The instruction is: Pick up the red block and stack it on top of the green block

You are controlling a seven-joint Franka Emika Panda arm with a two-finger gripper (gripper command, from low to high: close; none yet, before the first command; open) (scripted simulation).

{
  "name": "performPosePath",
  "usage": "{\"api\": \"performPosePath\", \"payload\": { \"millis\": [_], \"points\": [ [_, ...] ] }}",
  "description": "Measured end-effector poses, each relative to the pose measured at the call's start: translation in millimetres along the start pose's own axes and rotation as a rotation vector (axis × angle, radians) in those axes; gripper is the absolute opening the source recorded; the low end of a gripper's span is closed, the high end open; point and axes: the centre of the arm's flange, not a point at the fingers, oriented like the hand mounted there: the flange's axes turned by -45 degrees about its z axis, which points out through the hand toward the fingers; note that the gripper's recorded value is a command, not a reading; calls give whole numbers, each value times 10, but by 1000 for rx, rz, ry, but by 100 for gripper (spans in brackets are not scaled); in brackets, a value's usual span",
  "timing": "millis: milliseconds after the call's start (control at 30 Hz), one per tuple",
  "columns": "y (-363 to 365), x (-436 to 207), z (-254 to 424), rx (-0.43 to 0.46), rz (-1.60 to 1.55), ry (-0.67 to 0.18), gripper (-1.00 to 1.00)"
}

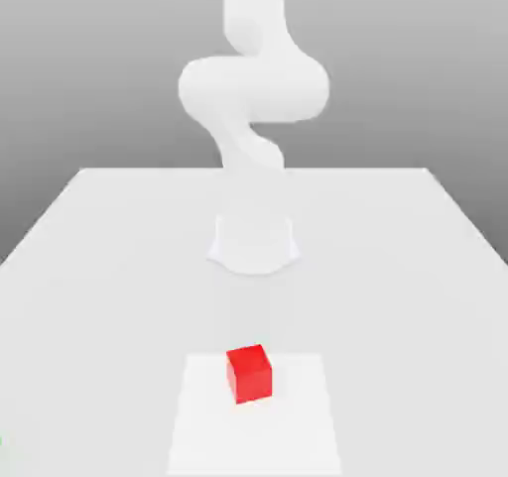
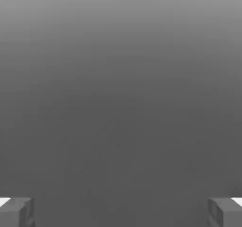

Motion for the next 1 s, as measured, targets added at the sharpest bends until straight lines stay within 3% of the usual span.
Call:
{"api": "performPosePath", "payload": {
  "millis": [267, 600, 833, 867, 1000],
  "points": [
    [18, -873, 1880, 24, -116, -300, 0],
    [9, -2895, 3295, 104, -260, -684, 0],
    [5, -3442, 3782, 112, -271, -713, 0],
    [4, -3479, 3816, 112, -271, -713, -100],
    [3, -3479, 3816, 112, -271, -714, -100]
  ]
}}
